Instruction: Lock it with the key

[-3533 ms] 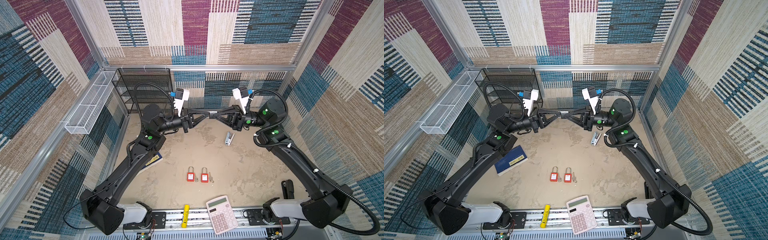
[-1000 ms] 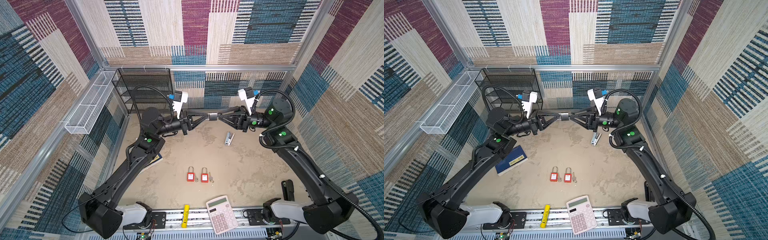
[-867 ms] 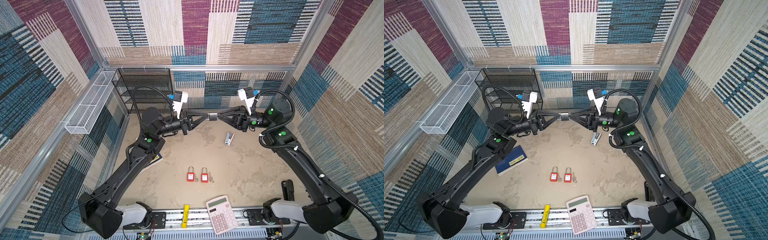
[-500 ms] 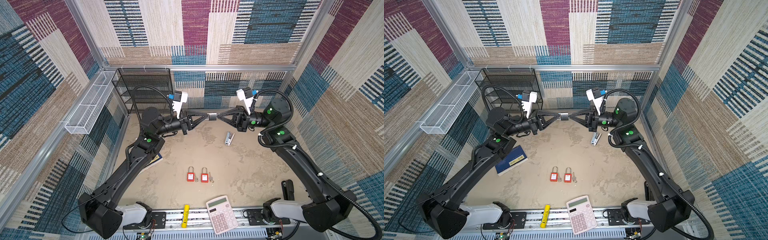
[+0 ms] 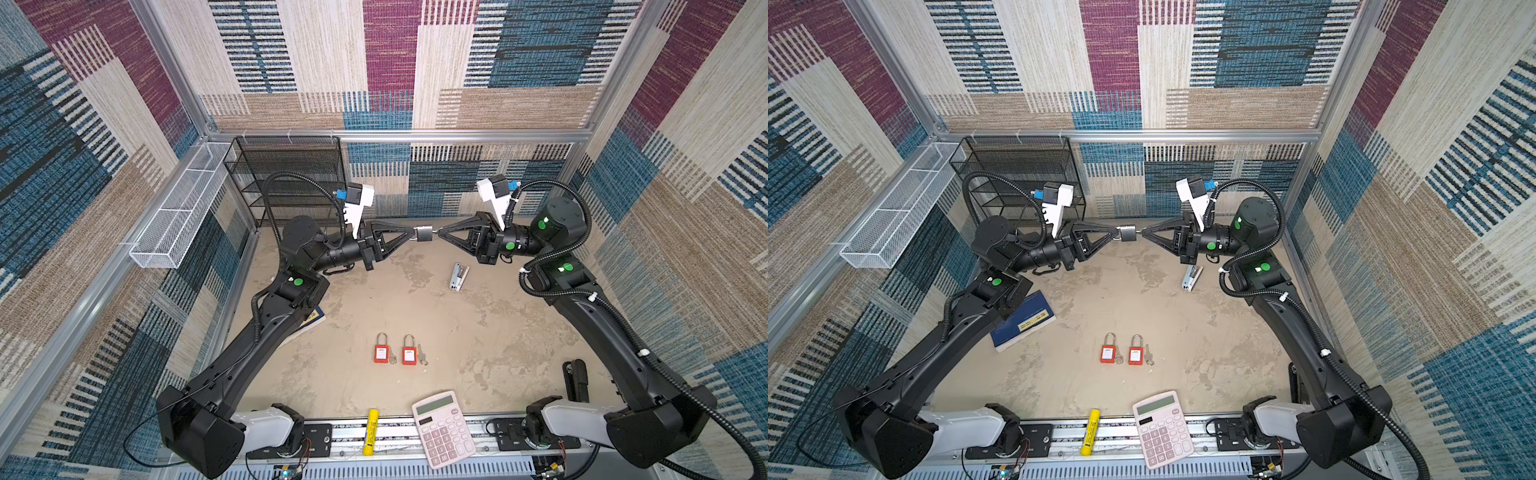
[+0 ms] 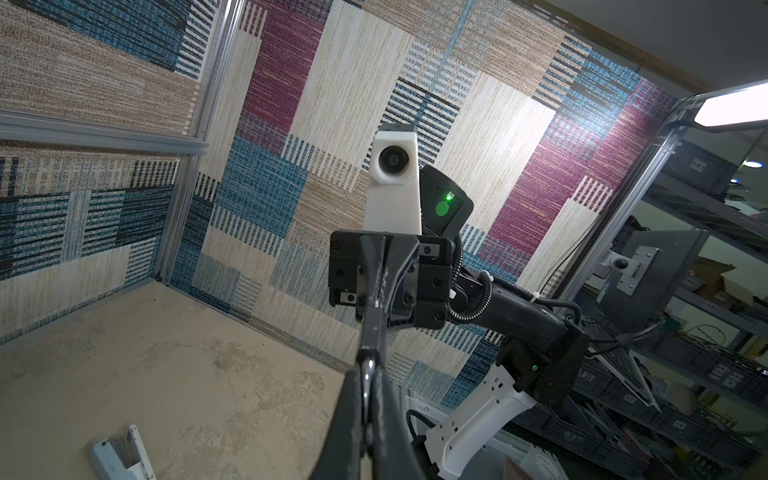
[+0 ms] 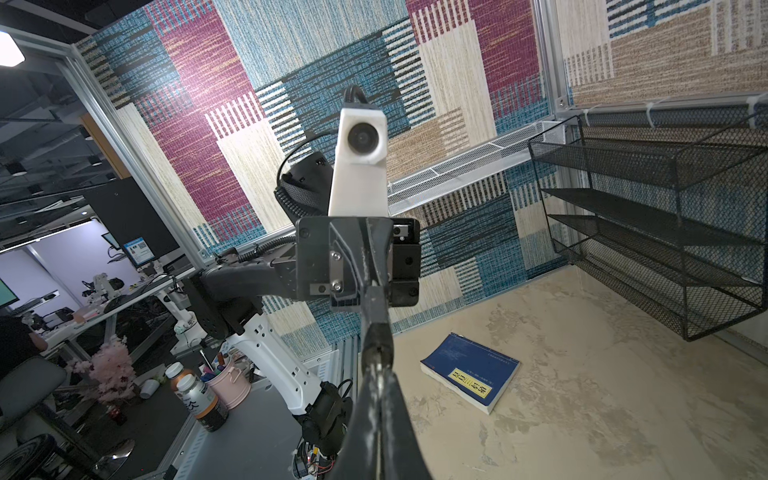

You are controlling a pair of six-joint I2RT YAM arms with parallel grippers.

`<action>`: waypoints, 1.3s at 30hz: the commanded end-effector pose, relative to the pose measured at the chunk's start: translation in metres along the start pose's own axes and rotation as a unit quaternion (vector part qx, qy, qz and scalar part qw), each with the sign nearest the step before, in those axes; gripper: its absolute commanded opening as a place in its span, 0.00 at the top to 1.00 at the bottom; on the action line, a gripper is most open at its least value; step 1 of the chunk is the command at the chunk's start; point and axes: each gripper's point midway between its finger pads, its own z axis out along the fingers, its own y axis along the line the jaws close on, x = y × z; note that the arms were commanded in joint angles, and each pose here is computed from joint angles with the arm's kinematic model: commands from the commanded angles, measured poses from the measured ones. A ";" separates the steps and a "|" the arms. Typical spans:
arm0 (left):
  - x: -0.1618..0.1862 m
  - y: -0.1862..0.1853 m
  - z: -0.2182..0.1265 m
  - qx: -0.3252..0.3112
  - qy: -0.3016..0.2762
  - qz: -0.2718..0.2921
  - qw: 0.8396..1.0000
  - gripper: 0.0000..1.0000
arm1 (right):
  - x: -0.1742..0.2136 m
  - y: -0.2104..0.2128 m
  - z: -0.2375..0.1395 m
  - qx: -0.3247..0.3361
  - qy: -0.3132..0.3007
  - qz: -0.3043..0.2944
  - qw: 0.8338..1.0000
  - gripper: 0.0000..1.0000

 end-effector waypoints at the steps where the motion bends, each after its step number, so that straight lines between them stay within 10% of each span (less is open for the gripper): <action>1: -0.011 -0.009 -0.005 0.009 -0.016 0.017 1.000 1.00 | -0.004 0.000 -0.003 0.010 -0.010 -0.009 1.000 1.00; 26: 0.064 0.031 -0.006 -0.058 0.118 0.004 0.991 1.00 | 0.014 -0.040 -0.047 0.190 -0.023 0.012 0.981 1.00; 39: 0.206 0.057 0.012 -0.065 0.377 -0.029 0.923 1.00 | 0.018 -0.084 -0.093 0.369 -0.020 0.032 0.929 1.00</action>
